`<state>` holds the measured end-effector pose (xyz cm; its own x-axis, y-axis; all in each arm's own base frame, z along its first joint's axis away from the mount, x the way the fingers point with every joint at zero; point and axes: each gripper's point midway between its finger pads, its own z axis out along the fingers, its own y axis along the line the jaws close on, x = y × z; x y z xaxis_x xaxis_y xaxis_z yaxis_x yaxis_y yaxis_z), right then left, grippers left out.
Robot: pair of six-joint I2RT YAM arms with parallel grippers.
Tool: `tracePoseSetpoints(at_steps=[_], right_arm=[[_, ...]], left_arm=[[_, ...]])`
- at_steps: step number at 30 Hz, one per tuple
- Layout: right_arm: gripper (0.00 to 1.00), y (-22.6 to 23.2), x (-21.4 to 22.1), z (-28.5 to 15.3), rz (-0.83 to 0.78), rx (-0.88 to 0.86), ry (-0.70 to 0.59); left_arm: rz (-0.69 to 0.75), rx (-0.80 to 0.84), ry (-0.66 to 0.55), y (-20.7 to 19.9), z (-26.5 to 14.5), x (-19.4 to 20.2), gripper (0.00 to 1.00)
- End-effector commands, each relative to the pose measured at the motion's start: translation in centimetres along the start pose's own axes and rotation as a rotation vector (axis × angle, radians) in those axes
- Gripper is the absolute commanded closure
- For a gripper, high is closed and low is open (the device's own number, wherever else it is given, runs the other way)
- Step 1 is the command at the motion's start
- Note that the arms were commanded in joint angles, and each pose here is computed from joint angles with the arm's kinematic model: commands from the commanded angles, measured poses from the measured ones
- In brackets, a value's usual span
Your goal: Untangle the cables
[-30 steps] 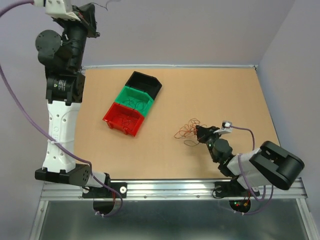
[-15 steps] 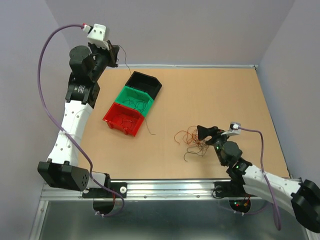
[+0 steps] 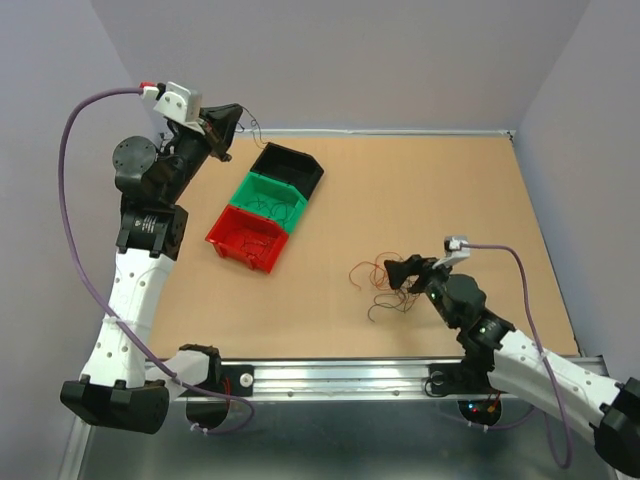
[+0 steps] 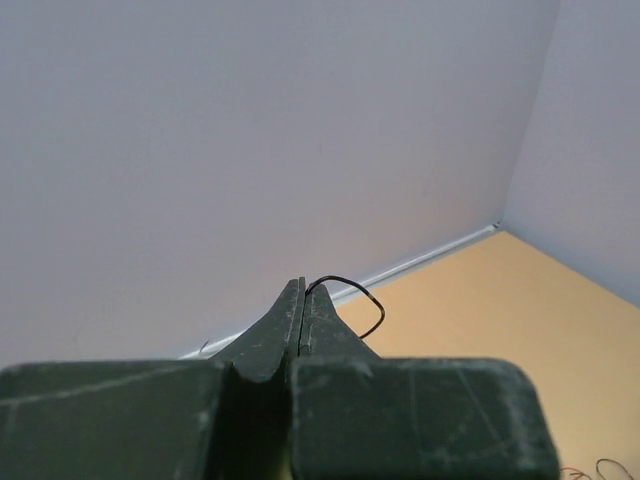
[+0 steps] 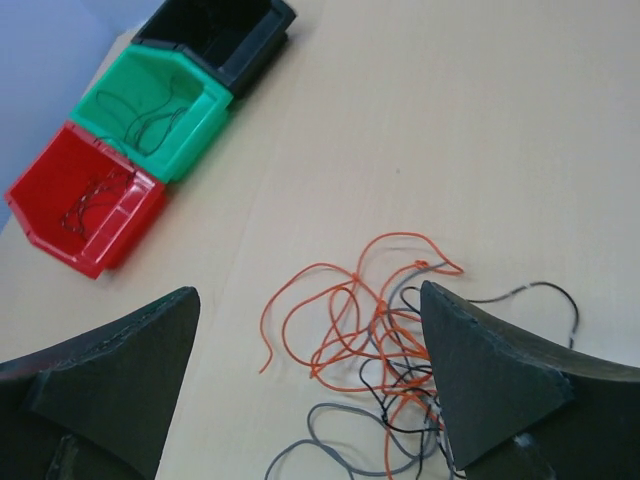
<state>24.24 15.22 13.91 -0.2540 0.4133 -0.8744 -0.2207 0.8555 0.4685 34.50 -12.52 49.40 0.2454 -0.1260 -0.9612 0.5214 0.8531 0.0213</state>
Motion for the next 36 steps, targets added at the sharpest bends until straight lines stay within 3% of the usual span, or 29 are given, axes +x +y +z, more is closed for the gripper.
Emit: tracePoseSetpoints(at_steps=[1, 6, 9, 10, 11, 14, 15, 22, 26, 30, 36], right_arm=[[0.05, 7.1, -3.7, 1.3, -0.105, -0.244, -0.006], [0.08, 11.2, -4.6, 4.0, -0.189, -0.360, 0.007], [0.08, 15.4, -4.5, 5.9, -0.272, -0.520, 0.028], [0.08, 16.2, -2.5, 6.9, -0.305, -0.576, 0.086], [0.08, 18.4, -4.1, 7.7, -0.325, -0.631, 0.051], [0.10, 21.0, -1.9, 9.7, -0.420, -0.778, 0.085], [0.11, 22.6, -3.2, 10.3, -0.449, -0.825, 0.036], [0.20, 28.8, -3.0, 10.2, -0.497, -1.178, 0.025], [0.23, 29.6, -0.6, 9.2, -0.495, -1.346, 0.100], [0.19, 29.5, 2.0, 9.4, -0.472, -1.380, 0.111], [0.21, 28.4, 1.1, 15.6, -0.438, -1.078, 0.016]], left_arm=[[-0.027, 0.089, -0.049, -1.9, -0.6, -1.0, 1.00], [-0.022, 0.088, -0.039, -2.6, -2.7, 0.0, 1.00], [-0.024, 0.076, -0.054, -2.9, -4.0, 0.4, 1.00], [-0.024, 0.074, -0.060, -2.9, -4.3, 0.5, 1.00], [-0.030, 0.073, -0.055, -3.0, -4.6, 1.2, 1.00], [-0.030, 0.051, -0.065, -2.8, -5.2, 1.3, 1.00], [-0.029, 0.050, -0.063, -2.8, -5.3, 1.3, 1.00], [-0.035, -0.050, -0.057, -0.9, -5.5, 2.3, 1.00], [-0.059, -0.133, -0.060, 0.8, -5.3, 3.1, 1.00], [-0.083, -0.145, -0.035, 1.5, -4.4, 4.9, 1.00], [-0.095, -0.141, -0.017, 1.6, -3.9, 5.9, 1.00]])
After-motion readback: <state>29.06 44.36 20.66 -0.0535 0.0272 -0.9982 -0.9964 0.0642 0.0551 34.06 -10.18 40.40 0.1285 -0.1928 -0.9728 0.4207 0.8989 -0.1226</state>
